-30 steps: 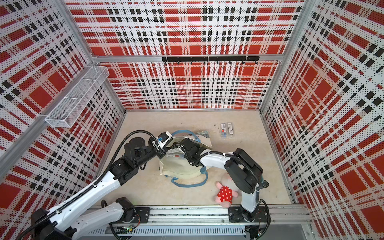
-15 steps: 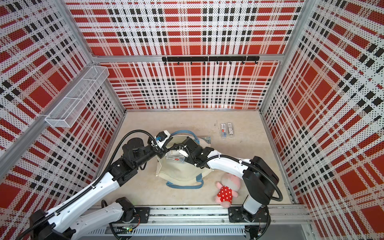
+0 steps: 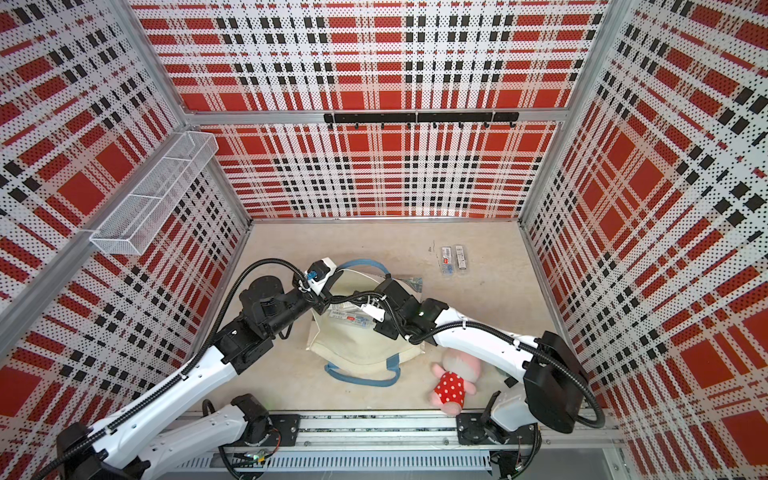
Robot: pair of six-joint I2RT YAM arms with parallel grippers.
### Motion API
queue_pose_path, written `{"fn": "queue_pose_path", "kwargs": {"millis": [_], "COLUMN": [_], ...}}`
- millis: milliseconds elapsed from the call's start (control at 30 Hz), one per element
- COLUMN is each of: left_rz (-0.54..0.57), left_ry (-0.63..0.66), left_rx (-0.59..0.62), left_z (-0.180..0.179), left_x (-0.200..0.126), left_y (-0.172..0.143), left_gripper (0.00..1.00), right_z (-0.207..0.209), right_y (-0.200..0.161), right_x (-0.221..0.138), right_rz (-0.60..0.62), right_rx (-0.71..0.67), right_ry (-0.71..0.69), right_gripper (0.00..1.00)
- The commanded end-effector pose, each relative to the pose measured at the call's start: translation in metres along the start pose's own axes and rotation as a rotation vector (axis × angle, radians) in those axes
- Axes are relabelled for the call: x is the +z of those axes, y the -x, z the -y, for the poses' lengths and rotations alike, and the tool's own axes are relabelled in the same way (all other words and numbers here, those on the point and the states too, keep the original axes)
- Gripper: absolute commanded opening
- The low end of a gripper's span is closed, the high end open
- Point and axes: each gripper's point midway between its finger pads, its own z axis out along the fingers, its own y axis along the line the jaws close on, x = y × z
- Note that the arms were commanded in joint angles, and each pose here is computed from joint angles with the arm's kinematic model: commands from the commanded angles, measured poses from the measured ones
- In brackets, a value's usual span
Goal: Take out the compass set from the canvas bag
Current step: Pick up the compass set from the canvas bag.
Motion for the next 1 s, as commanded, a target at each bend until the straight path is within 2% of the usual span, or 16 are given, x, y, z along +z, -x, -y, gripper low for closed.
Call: {"fn": "queue_pose_path", "kwargs": {"millis": [0,167,433,533,633,733,833,967], "left_rz": [0.086,0.087,0.113,0.12,0.123,0.124,0.126,0.128], "left_ry": [0.071,0.08,0.1,0.094,0.087,0.083,0.081,0.087], "left_rx": [0.009,0.007,-0.013,-0.019,-0.027,-0.034,-0.039,-0.042], "left_z": [-0.017,-0.02,-0.029,-0.029,-0.028,-0.028,-0.027,-0.029], "left_x": [-0.005,-0.005,-0.008,-0.008,-0.006,-0.006,-0.005,-0.005], "left_y": [0.025,0.025,0.029,0.03,0.031,0.031,0.031,0.032], "left_gripper": [0.0,0.0,0.0,0.0,0.0,0.0,0.0,0.0], "right_z": [-0.013,-0.029,-0.034,-0.037,-0.031,-0.011,0.022,0.099], "right_y": [0.033,0.036,0.03,0.046,0.086,0.126,0.153,0.149], "right_x": [-0.014,-0.028,-0.049,-0.065,-0.097,-0.132,-0.165,-0.192], "right_rz": [0.132,0.176,0.212,0.26,0.36,0.442,0.481,0.461], "right_rx": [-0.091,-0.149,-0.152,-0.146,-0.103,-0.042,0.014,0.156], "right_ry": [0.052,0.119,0.135,0.148,0.157,0.124,0.02,-0.175], "right_gripper": [0.17,0.17,0.19,0.19,0.18,0.17,0.16,0.14]}}
